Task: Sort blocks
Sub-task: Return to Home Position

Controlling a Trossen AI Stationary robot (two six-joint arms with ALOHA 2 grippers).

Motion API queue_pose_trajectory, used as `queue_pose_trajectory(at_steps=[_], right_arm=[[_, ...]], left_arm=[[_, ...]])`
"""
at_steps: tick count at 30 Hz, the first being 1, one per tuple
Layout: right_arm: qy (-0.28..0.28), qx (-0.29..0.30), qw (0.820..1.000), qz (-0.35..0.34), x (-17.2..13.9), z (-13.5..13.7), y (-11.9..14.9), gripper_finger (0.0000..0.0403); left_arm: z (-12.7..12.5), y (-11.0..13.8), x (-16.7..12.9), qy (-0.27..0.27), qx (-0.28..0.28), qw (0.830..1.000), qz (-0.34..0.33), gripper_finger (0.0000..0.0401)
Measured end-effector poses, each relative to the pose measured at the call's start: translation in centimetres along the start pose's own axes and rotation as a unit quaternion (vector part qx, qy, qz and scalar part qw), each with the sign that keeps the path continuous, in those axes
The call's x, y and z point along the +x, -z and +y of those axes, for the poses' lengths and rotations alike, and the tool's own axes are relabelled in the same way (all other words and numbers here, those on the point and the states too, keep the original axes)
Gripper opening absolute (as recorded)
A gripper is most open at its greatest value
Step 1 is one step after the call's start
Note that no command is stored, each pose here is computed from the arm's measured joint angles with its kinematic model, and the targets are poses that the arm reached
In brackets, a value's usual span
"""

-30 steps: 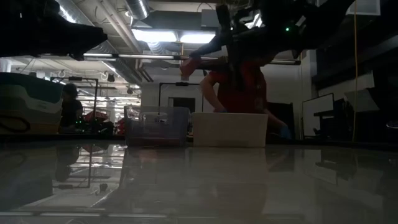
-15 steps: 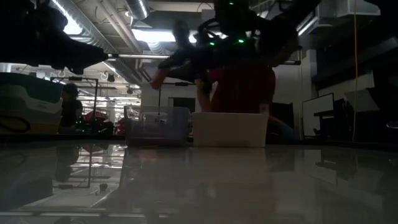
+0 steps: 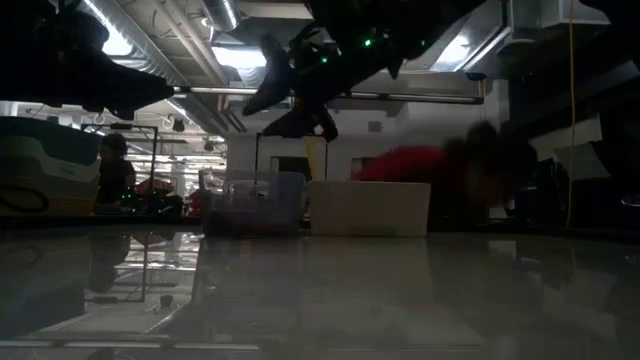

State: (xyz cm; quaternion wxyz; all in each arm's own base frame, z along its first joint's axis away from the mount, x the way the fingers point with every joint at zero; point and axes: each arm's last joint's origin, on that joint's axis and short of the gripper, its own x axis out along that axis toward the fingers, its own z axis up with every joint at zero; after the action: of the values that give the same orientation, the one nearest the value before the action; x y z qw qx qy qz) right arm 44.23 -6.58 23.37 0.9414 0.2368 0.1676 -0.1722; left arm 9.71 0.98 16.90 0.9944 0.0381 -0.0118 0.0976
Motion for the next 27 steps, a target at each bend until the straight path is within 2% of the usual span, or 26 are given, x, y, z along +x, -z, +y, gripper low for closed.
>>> queue_pose_trajectory(at_steps=[5, 7, 11, 14, 19, 22, 25, 27], right_arm=[[-0.022, -0.001, 0.997, 0.076, -3.2, 0.5, -2.9, 0.0236], [-0.012, -0.027, 0.995, 0.094, -5.2, 0.5, -3.8, 0.0236], [0.020, -0.076, 0.992, 0.095, -10.0, 1.2, -5.6, 0.0236], [0.072, -0.109, 0.986, 0.104, -13.7, 1.3, -6.3, 0.0236], [0.168, -0.171, 0.959, 0.150, -19.4, 1.6, -5.5, 0.0237], [0.208, -0.202, 0.942, 0.168, -22.0, 1.7, -3.7, 0.0237], [0.219, -0.216, 0.937, 0.166, -24.0, 1.2, -1.2, 0.0237], [0.212, -0.217, 0.940, 0.158, -25.2, 0.4, 0.7, 0.0237]], left_arm=[[0.0, 0.0, 0.0, 0.000, 0.000, 1.000, 0.000, 0.0133], [0.0, 0.0, 0.0, 0.000, 0.000, 1.000, 0.000, 0.0133], [0.0, 0.0, 0.0, 0.000, 0.000, 1.000, 0.000, 0.0133], [0.0, 0.0, 0.0, 0.000, 0.000, 1.000, 0.000, 0.0133], [0.0, 0.0, 0.0, 0.000, 0.000, 1.000, 0.000, 0.0133], [0.0, 0.0, 0.0, 0.000, 0.000, 1.000, 0.000, 0.0133], [0.0, 0.0, 0.0, 0.000, 0.000, 1.000, 0.000, 0.0133], [0.0, 0.0, 0.0, 0.000, 0.000, 1.000, 0.000, 0.0133]])
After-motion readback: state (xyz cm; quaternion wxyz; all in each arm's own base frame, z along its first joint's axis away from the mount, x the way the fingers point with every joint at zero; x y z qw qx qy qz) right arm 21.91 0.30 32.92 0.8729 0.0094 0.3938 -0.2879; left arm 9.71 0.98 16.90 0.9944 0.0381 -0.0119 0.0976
